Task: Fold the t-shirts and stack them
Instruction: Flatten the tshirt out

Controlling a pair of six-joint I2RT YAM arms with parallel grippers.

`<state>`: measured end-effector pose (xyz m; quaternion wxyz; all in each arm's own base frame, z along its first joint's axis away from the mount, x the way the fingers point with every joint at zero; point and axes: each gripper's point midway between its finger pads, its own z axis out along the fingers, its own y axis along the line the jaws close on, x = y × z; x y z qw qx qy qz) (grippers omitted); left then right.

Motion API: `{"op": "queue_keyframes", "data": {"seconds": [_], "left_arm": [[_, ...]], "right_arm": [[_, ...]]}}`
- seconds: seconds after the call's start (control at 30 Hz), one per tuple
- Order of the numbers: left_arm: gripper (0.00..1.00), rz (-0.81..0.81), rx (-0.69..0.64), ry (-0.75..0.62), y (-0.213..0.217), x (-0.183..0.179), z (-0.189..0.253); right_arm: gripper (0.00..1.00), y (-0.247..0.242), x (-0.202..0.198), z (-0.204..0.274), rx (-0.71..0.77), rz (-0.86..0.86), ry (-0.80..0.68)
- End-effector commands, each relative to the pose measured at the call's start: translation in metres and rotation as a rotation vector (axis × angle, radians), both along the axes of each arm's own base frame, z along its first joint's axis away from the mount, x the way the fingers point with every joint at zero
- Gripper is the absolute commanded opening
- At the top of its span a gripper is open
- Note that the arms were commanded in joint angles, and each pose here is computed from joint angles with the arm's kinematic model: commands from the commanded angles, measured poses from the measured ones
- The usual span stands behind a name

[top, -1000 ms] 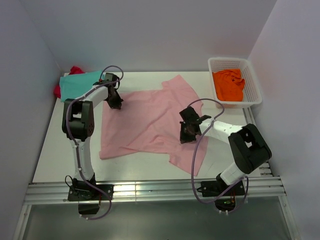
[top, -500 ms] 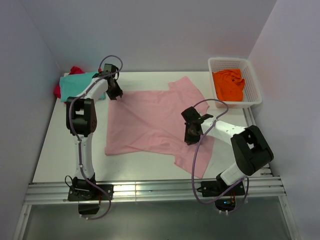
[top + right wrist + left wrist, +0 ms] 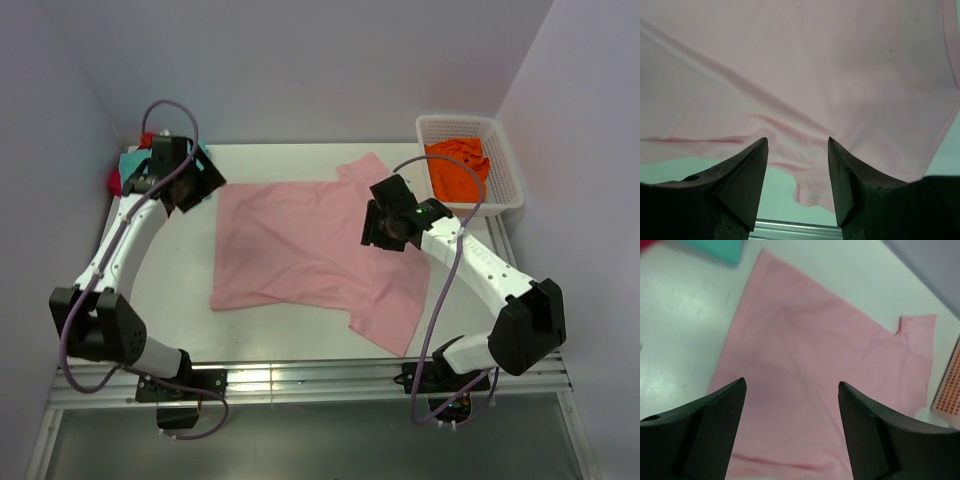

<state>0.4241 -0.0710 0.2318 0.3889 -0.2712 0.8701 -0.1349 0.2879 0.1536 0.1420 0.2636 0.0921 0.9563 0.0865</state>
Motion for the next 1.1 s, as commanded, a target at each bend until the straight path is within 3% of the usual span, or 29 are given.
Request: {"op": "queue_keyframes", "data": {"seconds": [0.0, 0.13, 0.23, 0.5, 0.7, 0.83, 1.07], "left_arm": [[0.79, 0.004, -0.068, 0.192, -0.01, -0.054, -0.066], [0.68, 0.032, -0.092, 0.298, -0.01, -0.096, -0.11], [0.64, 0.014, -0.093, 0.307, -0.02, -0.108, -0.115], [0.59, -0.017, -0.093, 0.418, -0.041, -0.141, -0.14], [0.57, 0.051, -0.058, 0.513, -0.046, -0.175, -0.157], [0.5, 0.151, -0.075, 0.508, -0.047, -0.177, -0.159], [0.55, 0.266, -0.028, 0.543, -0.052, -0.179, -0.171]], "right_arm": [[0.58, -0.008, -0.007, 0.008, -0.019, -0.013, 0.008], [0.56, -0.009, -0.017, -0.003, -0.006, -0.012, 0.032], [0.55, -0.01, -0.025, -0.011, 0.005, -0.01, 0.047], [0.54, -0.018, -0.043, -0.027, 0.005, -0.018, 0.066], [0.54, -0.023, -0.053, -0.033, 0.01, -0.023, 0.071], [0.53, -0.024, -0.056, -0.039, 0.004, -0.022, 0.087], [0.53, -0.028, -0.059, -0.04, -0.018, -0.016, 0.091]]}}
